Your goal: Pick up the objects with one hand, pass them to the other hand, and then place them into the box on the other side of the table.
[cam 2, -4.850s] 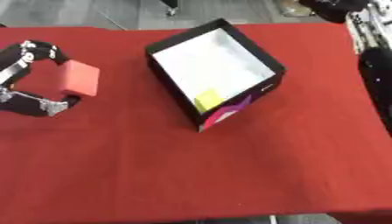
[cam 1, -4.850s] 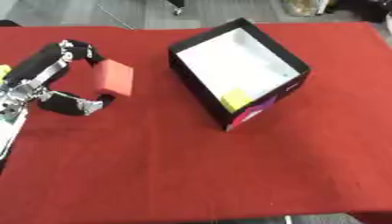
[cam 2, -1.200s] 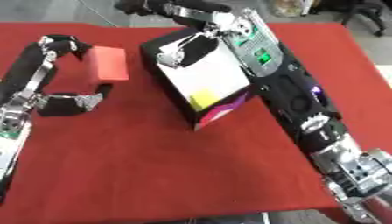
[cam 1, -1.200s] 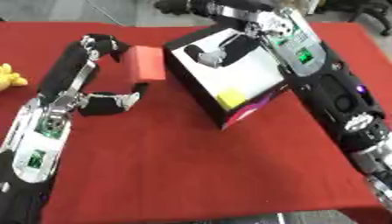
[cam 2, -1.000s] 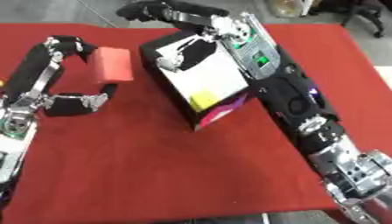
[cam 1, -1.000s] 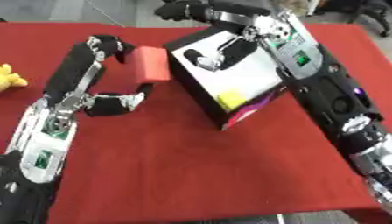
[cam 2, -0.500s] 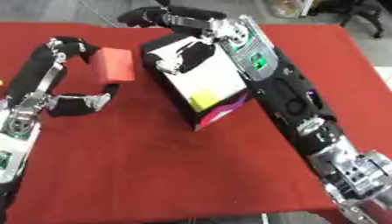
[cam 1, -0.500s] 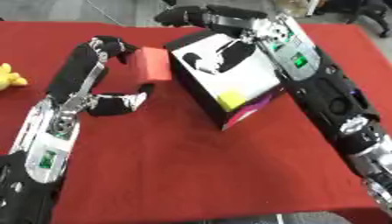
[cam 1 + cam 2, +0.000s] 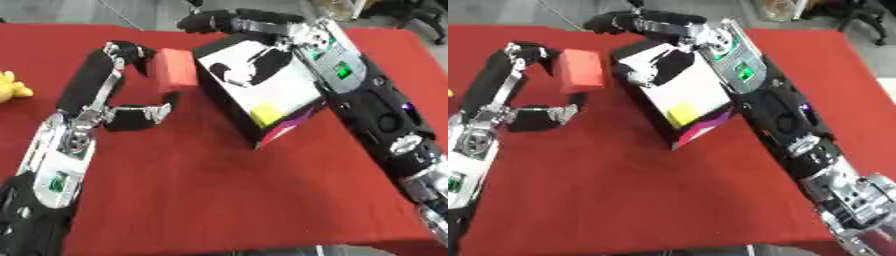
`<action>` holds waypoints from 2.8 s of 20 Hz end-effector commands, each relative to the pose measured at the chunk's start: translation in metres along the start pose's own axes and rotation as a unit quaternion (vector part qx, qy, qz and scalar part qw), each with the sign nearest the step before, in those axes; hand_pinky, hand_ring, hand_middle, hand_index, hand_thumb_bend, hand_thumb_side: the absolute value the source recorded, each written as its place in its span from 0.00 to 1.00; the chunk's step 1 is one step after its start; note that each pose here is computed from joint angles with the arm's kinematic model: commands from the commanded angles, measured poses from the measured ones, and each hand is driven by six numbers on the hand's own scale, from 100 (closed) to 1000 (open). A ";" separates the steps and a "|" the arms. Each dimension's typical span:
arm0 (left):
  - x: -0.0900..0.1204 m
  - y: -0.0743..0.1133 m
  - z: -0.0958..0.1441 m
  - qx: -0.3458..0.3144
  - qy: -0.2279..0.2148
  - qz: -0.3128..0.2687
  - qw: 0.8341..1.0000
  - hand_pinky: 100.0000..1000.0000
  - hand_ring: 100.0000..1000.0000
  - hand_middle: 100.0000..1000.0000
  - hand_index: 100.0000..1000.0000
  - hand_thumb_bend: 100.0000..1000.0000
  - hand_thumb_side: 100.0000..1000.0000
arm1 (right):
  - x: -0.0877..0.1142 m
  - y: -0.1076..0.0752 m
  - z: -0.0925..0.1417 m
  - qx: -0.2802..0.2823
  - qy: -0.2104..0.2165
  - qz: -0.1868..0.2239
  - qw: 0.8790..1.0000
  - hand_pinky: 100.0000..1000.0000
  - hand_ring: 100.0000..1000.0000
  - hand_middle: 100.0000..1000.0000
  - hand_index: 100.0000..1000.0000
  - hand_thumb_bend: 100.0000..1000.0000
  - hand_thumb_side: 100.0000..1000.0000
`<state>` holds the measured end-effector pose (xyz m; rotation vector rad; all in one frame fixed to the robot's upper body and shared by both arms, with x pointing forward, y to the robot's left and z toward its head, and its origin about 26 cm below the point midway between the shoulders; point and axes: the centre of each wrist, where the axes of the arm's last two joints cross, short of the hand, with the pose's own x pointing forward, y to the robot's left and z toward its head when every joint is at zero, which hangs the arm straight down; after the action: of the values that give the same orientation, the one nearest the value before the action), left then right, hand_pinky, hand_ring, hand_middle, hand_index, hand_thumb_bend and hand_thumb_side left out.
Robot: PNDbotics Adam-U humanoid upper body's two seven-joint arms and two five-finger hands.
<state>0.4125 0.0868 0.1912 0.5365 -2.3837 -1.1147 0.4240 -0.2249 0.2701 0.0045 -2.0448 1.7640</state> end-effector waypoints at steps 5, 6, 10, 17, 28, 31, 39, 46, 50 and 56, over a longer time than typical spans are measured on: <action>0.007 0.008 -0.010 0.014 -0.005 0.008 1.000 0.65 0.42 0.32 0.39 0.00 0.19 | 0.009 -0.011 -0.003 0.077 -0.055 0.066 0.993 1.00 1.00 1.00 1.00 0.00 0.24; 0.008 0.007 -0.011 0.013 -0.005 0.009 1.000 0.65 0.42 0.32 0.39 0.00 0.19 | 0.010 -0.010 -0.004 0.079 -0.056 0.067 0.993 1.00 1.00 1.00 1.00 0.00 0.33; 0.009 0.004 -0.012 0.010 -0.003 0.008 1.000 0.65 0.42 0.32 0.39 0.00 0.19 | 0.010 -0.008 -0.008 0.085 -0.061 0.065 0.992 1.00 1.00 1.00 1.00 0.00 0.45; 0.013 -0.001 -0.014 0.006 -0.012 -0.001 1.000 0.64 0.42 0.32 0.39 0.00 0.18 | 0.011 -0.008 -0.011 0.084 -0.064 0.060 0.993 1.00 1.00 1.00 1.00 0.00 0.42; 0.015 -0.001 -0.016 0.015 -0.016 -0.010 1.000 0.63 0.41 0.31 0.38 0.00 0.18 | 0.008 -0.005 -0.009 0.091 -0.060 0.064 0.992 1.00 1.00 1.00 1.00 0.05 0.41; 0.016 -0.001 -0.017 0.018 -0.019 -0.010 1.000 0.62 0.41 0.31 0.38 0.00 0.18 | 0.007 -0.004 -0.008 0.094 -0.058 0.067 0.992 1.00 1.00 1.00 1.00 0.06 0.41; 0.017 0.000 -0.018 0.029 -0.026 -0.005 0.999 0.62 0.40 0.31 0.38 0.00 0.19 | 0.006 -0.001 -0.009 0.101 -0.068 0.077 0.990 1.00 1.00 1.00 1.00 0.14 0.30; 0.020 -0.002 -0.019 0.027 -0.046 0.012 0.998 0.62 0.40 0.31 0.38 0.00 0.19 | 0.002 0.001 -0.008 0.101 -0.065 0.077 0.990 1.00 1.00 1.00 1.00 0.14 0.22; 0.020 -0.004 -0.018 0.021 -0.058 0.022 0.998 0.62 0.40 0.31 0.38 0.00 0.19 | 0.001 0.001 -0.008 0.100 -0.064 0.075 0.990 1.00 1.00 1.00 1.00 0.11 0.19; 0.019 -0.008 -0.018 0.008 -0.063 0.021 0.998 0.62 0.40 0.31 0.38 0.00 0.18 | 0.006 -0.002 -0.010 0.092 -0.072 0.063 0.991 1.00 1.00 1.00 1.00 0.07 0.14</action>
<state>0.4092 0.0672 0.1907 0.4418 -2.4662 -1.1343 0.4253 -0.2118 0.2606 0.0570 -2.0176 1.8061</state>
